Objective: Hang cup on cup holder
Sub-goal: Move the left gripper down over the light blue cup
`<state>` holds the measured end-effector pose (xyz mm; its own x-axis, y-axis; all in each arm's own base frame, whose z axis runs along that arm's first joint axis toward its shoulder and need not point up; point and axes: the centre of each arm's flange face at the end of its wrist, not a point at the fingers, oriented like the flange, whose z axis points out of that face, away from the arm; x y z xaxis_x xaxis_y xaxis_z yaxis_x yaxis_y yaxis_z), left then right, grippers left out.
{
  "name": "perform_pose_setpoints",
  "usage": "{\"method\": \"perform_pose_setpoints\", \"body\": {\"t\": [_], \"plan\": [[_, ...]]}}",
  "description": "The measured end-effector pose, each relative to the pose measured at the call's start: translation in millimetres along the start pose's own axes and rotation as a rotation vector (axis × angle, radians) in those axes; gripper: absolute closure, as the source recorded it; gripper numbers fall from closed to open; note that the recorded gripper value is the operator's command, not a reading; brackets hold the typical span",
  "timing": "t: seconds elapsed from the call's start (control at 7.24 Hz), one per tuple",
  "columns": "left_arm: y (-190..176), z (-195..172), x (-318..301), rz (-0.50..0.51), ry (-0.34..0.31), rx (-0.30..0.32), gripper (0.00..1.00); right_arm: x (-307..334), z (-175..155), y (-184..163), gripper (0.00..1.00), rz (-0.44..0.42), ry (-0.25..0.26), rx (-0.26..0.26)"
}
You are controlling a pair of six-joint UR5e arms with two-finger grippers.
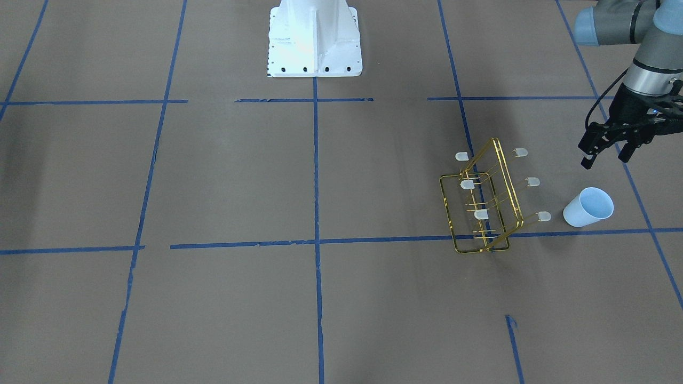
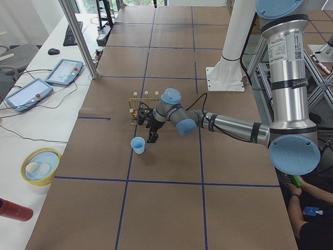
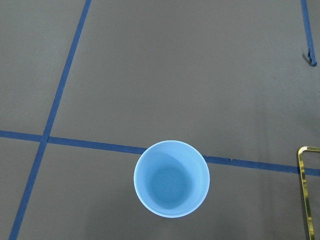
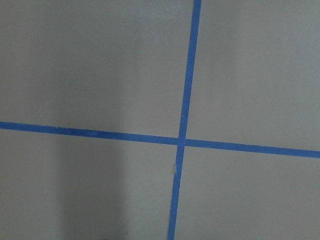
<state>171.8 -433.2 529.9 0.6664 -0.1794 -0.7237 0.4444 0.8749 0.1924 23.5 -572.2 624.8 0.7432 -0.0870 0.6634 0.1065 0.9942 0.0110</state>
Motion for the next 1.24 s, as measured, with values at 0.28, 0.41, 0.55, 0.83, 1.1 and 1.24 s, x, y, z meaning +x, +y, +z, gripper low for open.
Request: {"method": "perform_pose_setpoints", "body": {"t": [0.28,0.41,0.55,0.83,1.1,1.24], "plan": [[18.7,7.1,0.8,-0.058,-0.004,0.086,0.0,0.0,0.0,0.0,0.0,0.0,0.0,0.0],[24.1,9.7,-3.5,-0.077,0.003,0.142,0.0,0.0,0.0,0.0,0.0,0.0,0.0,0.0],[29.2,15.3,-8.8,-0.105,0.012,0.199,0.0,0.0,0.0,0.0,0.0,0.0,0.0,0.0],[40.7,28.8,-9.7,-0.143,0.009,0.314,0.0,0.0,0.0,0.0,0.0,0.0,0.0,0.0],[50.0,38.1,-6.4,-0.152,-0.013,0.413,0.0,0.0,0.0,0.0,0.0,0.0,0.0,0.0],[58.3,46.6,-1.3,-0.154,-0.02,0.446,0.0,0.0,0.0,0.0,0.0,0.0,0.0,0.0]]}}
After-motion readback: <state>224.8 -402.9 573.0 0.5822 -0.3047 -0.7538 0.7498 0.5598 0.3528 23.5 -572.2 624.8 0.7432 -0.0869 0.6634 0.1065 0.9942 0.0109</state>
